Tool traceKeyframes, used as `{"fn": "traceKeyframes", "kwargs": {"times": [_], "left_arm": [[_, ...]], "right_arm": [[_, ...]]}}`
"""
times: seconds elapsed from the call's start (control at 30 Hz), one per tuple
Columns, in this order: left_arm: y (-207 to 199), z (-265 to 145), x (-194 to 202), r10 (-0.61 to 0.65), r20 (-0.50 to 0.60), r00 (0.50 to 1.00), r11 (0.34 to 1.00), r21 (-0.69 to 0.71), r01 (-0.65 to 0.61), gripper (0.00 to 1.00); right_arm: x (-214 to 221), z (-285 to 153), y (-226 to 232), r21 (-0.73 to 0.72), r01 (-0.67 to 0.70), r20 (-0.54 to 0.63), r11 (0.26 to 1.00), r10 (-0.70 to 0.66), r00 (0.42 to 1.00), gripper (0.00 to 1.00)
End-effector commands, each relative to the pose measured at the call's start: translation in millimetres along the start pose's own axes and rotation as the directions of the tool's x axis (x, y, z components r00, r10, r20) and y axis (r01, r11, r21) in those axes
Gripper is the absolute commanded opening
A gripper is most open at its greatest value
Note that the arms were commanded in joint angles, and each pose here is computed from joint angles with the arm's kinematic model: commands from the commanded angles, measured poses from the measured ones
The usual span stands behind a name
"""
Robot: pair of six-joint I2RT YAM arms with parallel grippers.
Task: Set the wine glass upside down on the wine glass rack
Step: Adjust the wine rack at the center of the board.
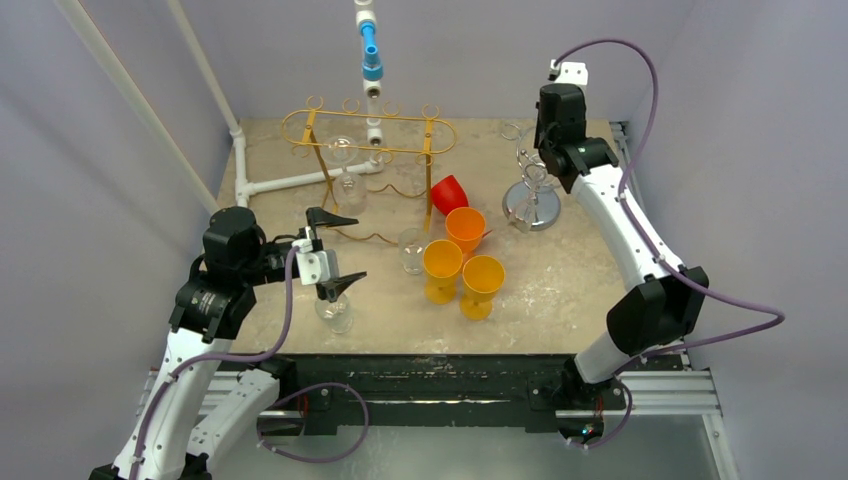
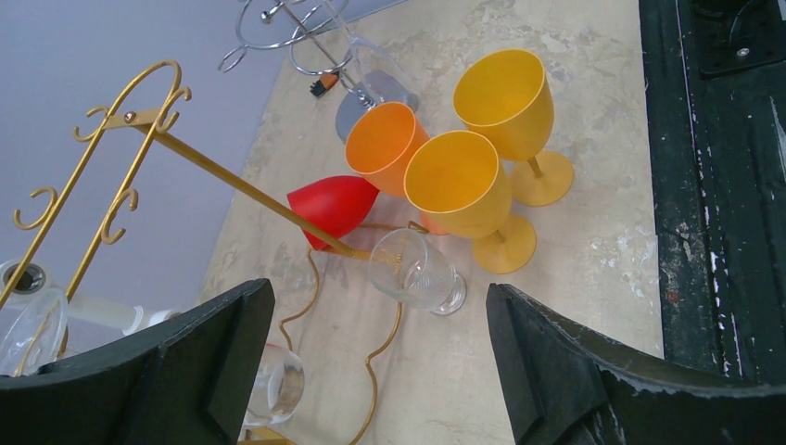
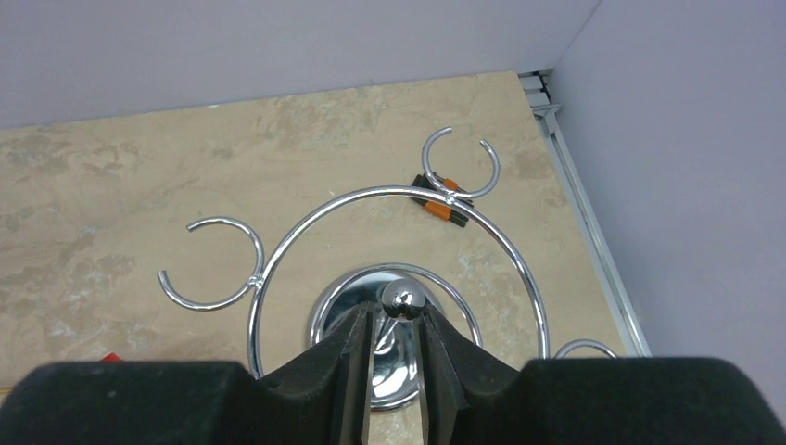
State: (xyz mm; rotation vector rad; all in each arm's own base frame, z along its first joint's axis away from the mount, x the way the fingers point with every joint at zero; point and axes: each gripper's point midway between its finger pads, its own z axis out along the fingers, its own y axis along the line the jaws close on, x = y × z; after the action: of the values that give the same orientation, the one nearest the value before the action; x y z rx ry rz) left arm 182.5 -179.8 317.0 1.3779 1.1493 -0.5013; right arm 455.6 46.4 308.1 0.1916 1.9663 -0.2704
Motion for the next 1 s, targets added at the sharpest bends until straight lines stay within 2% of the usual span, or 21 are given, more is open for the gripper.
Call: {"fn": "traceKeyframes", "kwargs": {"times": [0.0,0.07,0.2,0.33,0.43,0.53,0.97], "left_arm": [[10.4,-3.1,-17.4,0.040,0.032,0.999,0.999,-0.028,-0.040,0.91],[10.5,-2.7,-16.8,0.039,0.032,0.999,0.999,-0.027,-0.038,0.91],[10.8,-2.5,-17.3,0.039,0.034,0.999,0.999,-0.028,-0.038,0.92],[10.2,-2.5,-16.5,0.035,0.033,0.999,0.999,-0.029,-0.034,0.92],[9.4,-2.4,-15.7,0.033,0.033,0.999,0.999,-0.028,-0.032,0.91],[8.8,-1.8,-14.6,0.031,0.035,0.999,0.999,-0.028,-0.030,0.92],[7.3,-2.5,-13.8,0.029,0.037,0.999,0.999,-0.034,-0.027,0.92]], "right_arm": [[-19.1,-1.5,-8.8,0.036,-0.024,0.065,0.999,0.022,0.998,0.26],[-20.1,1.4,-8.0,0.041,-0.028,0.072,0.999,0.025,0.997,0.20],[-22.9,8.5,-6.4,0.058,-0.064,0.087,0.996,0.059,0.994,0.00],[-31.0,8.5,-4.0,0.047,-0.126,0.131,0.991,0.119,0.984,0.00],[-35.6,6.7,-16.1,0.122,-0.197,0.150,0.973,0.178,0.972,0.00],[-42.2,2.7,-14.8,0.139,-0.255,0.178,0.957,0.229,0.957,0.00],[-53.5,9.8,-4.6,0.236,-0.403,0.264,0.884,0.341,0.902,0.00]]}}
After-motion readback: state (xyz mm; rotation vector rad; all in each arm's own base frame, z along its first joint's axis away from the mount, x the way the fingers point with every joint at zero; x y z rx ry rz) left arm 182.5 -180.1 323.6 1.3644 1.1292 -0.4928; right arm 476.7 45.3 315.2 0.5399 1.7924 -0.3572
